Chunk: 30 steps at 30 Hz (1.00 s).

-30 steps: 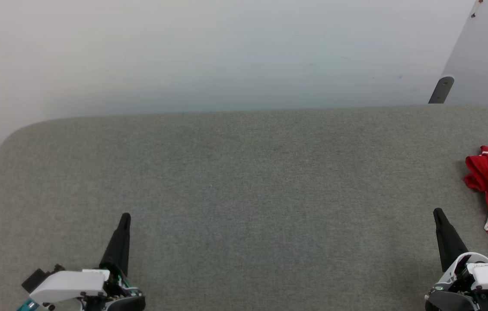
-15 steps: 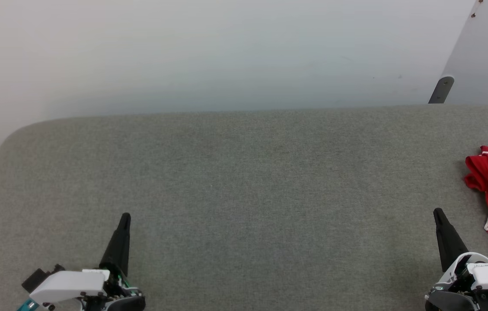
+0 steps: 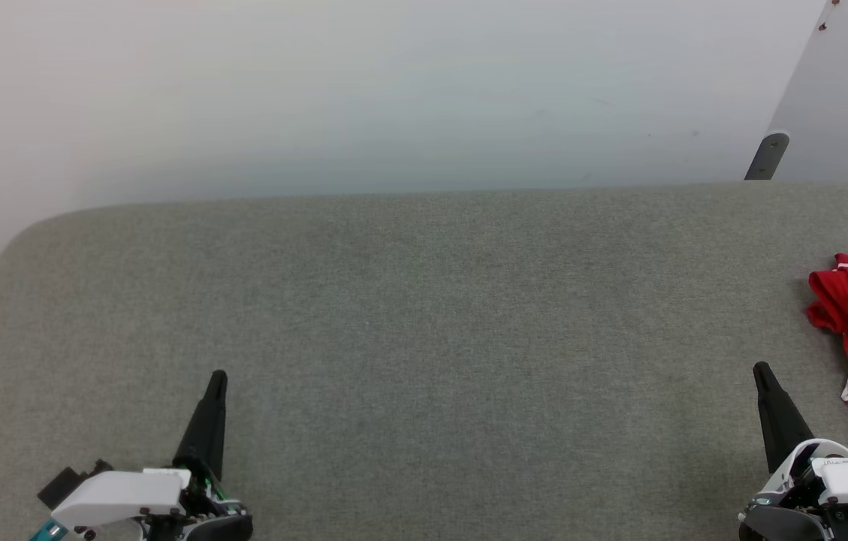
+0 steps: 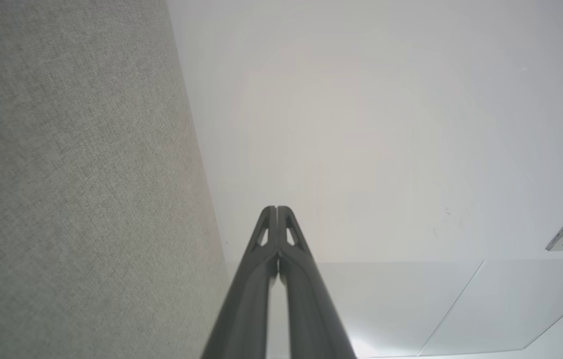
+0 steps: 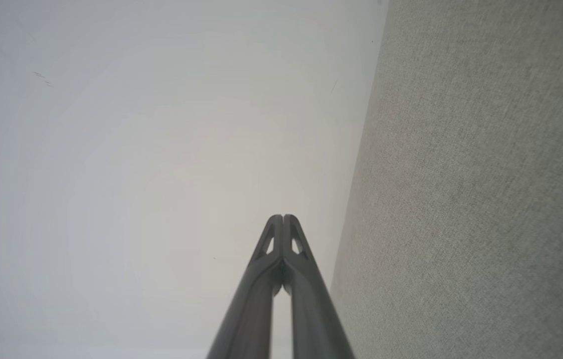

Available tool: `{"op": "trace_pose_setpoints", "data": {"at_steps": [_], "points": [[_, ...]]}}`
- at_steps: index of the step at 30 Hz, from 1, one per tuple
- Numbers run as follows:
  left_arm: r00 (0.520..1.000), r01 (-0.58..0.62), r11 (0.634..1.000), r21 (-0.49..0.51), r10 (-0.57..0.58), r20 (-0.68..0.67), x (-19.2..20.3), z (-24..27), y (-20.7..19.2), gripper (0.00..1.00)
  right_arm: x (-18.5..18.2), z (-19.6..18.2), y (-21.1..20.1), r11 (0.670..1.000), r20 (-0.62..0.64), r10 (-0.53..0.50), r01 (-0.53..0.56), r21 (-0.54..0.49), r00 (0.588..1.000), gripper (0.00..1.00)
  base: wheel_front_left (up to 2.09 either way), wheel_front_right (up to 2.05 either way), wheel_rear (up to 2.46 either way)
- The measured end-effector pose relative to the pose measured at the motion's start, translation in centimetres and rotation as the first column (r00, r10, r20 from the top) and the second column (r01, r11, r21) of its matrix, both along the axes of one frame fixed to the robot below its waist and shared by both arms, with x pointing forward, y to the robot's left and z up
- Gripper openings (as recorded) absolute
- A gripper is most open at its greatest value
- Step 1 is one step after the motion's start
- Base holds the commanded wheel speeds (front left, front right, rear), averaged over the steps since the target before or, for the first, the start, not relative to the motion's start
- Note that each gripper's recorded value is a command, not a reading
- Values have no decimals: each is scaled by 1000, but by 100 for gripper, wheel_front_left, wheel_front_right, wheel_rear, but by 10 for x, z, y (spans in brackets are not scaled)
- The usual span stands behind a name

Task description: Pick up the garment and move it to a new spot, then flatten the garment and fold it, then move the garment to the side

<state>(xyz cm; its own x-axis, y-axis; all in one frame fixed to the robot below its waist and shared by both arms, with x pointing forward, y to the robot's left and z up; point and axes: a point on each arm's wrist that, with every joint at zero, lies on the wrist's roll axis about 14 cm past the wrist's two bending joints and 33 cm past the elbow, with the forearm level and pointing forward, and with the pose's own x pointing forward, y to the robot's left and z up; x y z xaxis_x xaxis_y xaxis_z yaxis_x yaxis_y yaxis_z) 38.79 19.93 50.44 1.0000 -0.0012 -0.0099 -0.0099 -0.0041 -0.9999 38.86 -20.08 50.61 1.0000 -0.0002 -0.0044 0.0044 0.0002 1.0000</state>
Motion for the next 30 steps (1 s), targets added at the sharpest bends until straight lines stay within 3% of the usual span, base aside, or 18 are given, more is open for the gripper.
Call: {"op": "trace_pose_setpoints", "data": {"at_steps": [30], "points": [[1000,0,1000,0,0,0,0,0,0,0,0,0,0,1000,0,0,0,0,1000,0,0,0,0]]}}
